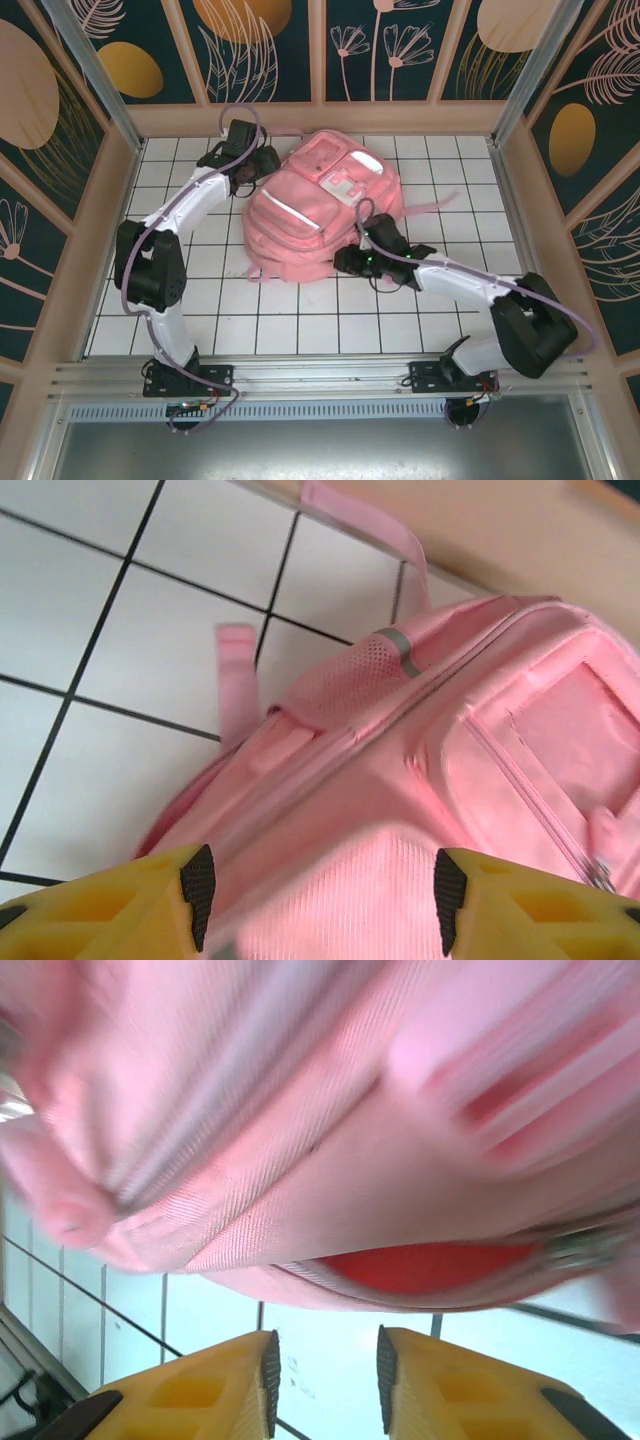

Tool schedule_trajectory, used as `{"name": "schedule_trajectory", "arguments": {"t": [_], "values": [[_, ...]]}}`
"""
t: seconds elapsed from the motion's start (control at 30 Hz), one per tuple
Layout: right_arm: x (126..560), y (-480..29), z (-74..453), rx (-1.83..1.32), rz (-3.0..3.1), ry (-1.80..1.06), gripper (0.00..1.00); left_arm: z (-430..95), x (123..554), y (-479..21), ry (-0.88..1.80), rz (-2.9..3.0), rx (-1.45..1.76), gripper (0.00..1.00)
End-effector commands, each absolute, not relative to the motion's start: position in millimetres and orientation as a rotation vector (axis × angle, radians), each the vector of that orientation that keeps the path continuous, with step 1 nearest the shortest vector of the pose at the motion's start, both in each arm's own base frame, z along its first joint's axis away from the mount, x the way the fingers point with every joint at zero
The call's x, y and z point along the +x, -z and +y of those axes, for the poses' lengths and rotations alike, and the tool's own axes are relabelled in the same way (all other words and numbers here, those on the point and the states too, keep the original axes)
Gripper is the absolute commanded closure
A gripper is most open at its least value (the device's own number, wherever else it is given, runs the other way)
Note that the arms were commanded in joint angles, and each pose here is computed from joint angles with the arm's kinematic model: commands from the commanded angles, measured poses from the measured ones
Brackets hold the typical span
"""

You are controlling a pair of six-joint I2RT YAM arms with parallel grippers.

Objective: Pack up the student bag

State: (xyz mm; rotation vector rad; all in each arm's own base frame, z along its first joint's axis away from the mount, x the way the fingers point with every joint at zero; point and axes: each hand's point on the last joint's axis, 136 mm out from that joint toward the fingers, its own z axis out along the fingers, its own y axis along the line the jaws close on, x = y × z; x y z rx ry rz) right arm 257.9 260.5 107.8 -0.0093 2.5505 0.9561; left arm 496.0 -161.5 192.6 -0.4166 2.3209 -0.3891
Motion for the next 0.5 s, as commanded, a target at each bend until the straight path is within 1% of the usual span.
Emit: {"name": "schedule_trajectory", "arguments": {"t": [0.0, 0.07, 0.17, 0.27, 0.33, 0.43, 0.47], "values": [[273, -133, 230, 0.049, 2.443, -0.855, 0.66, -144, 475, -215, 0.313, 2.318, -0.365, 0.38], [278, -140, 215, 0.089, 2.418, -0.826, 0.66, -147, 459, -221, 0.365, 2.324, -0.343, 0.38], [284, -139, 198, 0.14, 2.427, -0.805, 0.67, -153, 427, -211, 0.462, 2.363, -0.34, 0.38], [284, -129, 198, 0.126, 2.484, -0.81, 0.67, -160, 391, -203, 0.511, 2.39, -0.305, 0.38], [282, -120, 197, 0.115, 2.523, -0.768, 0.67, -178, 367, -201, 0.539, 2.406, -0.217, 0.38], [289, -118, 184, 0.172, 2.508, -0.708, 0.66, -225, 324, -190, 0.558, 2.447, -0.028, 0.38], [292, -120, 178, 0.211, 2.496, -0.707, 0.64, -240, 309, -183, 0.575, 2.466, 0.018, 0.38]]}}
